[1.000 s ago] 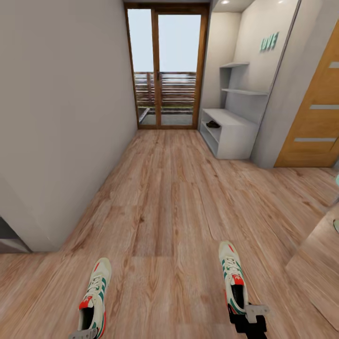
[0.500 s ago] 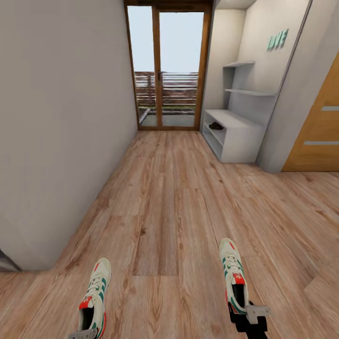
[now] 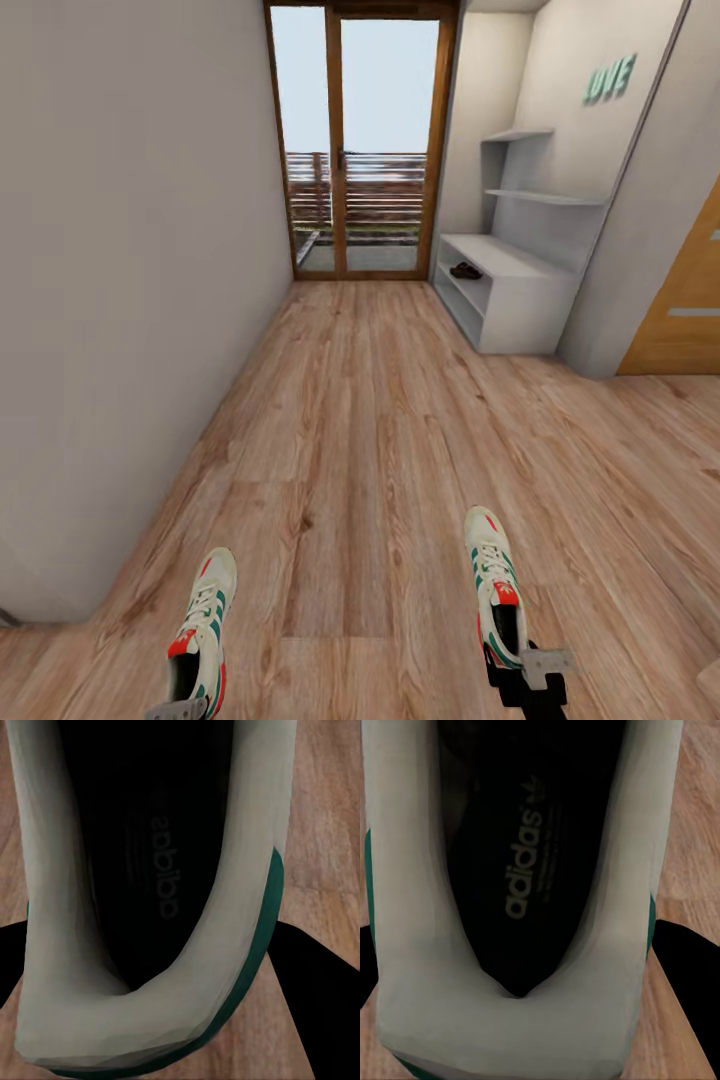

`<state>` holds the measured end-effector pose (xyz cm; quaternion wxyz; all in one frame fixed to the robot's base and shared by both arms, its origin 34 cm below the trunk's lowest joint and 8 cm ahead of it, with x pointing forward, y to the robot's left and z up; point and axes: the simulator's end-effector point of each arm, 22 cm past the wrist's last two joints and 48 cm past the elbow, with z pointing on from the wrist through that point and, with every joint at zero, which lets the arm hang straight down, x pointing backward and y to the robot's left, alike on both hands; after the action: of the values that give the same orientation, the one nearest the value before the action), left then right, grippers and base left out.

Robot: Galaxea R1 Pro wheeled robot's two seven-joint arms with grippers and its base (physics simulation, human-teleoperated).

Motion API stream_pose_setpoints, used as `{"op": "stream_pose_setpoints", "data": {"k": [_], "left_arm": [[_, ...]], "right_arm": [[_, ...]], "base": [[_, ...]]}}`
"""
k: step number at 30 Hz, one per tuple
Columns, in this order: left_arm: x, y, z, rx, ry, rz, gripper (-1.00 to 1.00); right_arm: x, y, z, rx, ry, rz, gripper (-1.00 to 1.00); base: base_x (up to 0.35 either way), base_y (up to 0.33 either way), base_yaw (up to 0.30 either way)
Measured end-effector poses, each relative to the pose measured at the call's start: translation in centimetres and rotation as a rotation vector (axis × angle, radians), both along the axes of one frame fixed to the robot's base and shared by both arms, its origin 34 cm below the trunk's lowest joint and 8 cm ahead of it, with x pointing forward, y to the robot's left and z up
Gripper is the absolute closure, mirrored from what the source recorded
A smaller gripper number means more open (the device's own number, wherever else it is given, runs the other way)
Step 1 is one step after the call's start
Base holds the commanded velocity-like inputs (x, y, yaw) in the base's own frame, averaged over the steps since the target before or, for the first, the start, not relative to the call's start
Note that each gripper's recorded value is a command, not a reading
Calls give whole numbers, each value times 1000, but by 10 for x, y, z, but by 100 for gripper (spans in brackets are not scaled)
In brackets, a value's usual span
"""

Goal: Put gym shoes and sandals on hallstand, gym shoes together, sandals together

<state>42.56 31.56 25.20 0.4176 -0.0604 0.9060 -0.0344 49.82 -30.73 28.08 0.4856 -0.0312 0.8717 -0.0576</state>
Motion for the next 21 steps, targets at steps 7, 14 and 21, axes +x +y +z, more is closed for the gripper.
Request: {"op": "stream_pose_setpoints", "data": {"k": [7,14,21], "left_arm": [[-1,0,0,0,1,1,100],[0,0,0,0,1,1,100],[-1,0,0,0,2,1,100]], "right_arm": [[0,0,0,0,0,1,100],[0,1,0,0,1,2,100],[0,1,0,0,2,3,100]], "base": [[338,82,0],[338,76,0],[338,44,0]]}}
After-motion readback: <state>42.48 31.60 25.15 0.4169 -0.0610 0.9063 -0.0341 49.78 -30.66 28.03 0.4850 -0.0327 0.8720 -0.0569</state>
